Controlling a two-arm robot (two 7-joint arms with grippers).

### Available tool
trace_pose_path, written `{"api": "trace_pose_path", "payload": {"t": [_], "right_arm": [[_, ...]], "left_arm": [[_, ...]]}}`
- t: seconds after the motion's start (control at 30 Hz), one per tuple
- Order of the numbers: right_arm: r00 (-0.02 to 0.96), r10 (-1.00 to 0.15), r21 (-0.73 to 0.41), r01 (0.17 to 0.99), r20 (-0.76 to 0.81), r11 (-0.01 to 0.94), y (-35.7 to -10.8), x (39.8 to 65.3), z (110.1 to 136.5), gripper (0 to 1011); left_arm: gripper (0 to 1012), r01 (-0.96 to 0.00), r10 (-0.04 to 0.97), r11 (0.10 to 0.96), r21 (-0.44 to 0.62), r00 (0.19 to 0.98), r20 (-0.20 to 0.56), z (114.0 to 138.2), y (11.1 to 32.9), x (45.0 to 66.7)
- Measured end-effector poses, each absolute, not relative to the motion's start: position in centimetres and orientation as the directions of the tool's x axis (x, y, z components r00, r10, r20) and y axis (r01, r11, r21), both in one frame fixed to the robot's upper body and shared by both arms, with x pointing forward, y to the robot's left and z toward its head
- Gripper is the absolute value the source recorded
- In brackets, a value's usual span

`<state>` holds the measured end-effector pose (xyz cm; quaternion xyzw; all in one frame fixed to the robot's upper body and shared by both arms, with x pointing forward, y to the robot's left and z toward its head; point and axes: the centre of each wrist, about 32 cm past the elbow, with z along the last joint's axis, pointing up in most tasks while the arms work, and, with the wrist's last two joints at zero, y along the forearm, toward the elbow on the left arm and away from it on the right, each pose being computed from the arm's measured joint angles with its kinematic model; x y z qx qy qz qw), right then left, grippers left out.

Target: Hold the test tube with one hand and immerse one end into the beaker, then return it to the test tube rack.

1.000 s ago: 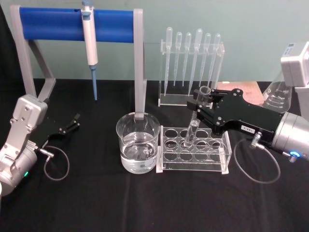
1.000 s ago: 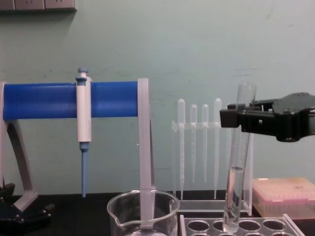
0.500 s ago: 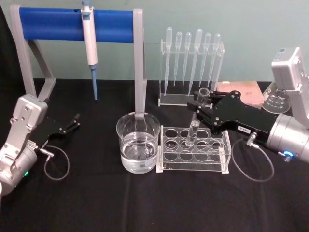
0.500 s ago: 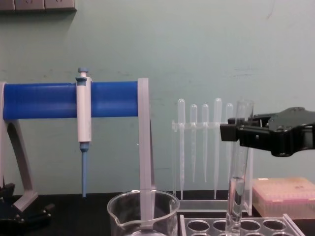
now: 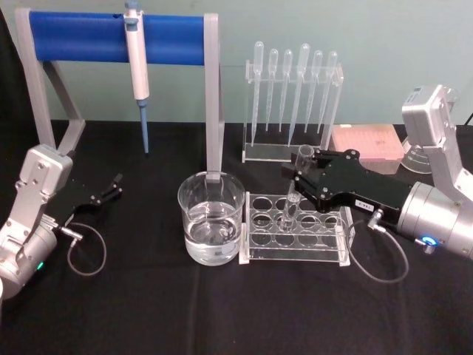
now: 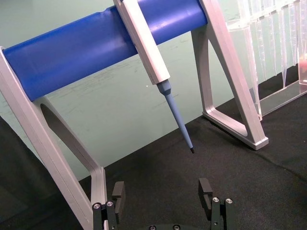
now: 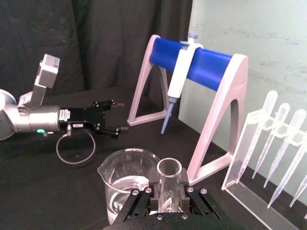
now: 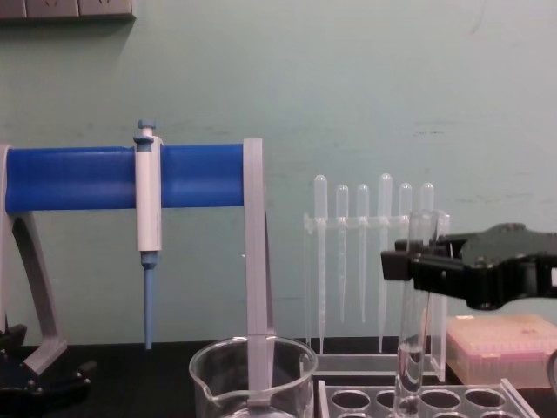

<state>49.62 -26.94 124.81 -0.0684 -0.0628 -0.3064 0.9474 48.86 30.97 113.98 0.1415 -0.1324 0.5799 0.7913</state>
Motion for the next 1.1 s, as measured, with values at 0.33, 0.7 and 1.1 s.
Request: {"api": "trace_pose_path", "payload": {"t": [0.33, 0.7, 1.1], "right_arm": [[0.813, -0.569, -0.111, 0.581, 0.126, 0.806, -26.6, 50.0, 123.0, 226], [0.812, -0.572, -0.13, 0.583, 0.116, 0.802, -26.3, 50.0, 121.9, 226], [0.809, -0.577, -0.131, 0.588, 0.115, 0.798, -26.4, 50.0, 121.7, 226]], "left_arm": [[1000, -0.955, 0.88, 0.287, 0.07, 0.292, 0.374, 114.0, 31.0, 48.9], [1000, -0.955, 0.88, 0.287, 0.07, 0.292, 0.374, 114.0, 31.0, 48.9], [1000, -0.955, 0.88, 0.287, 0.07, 0.292, 0.374, 114.0, 31.0, 48.9]]}}
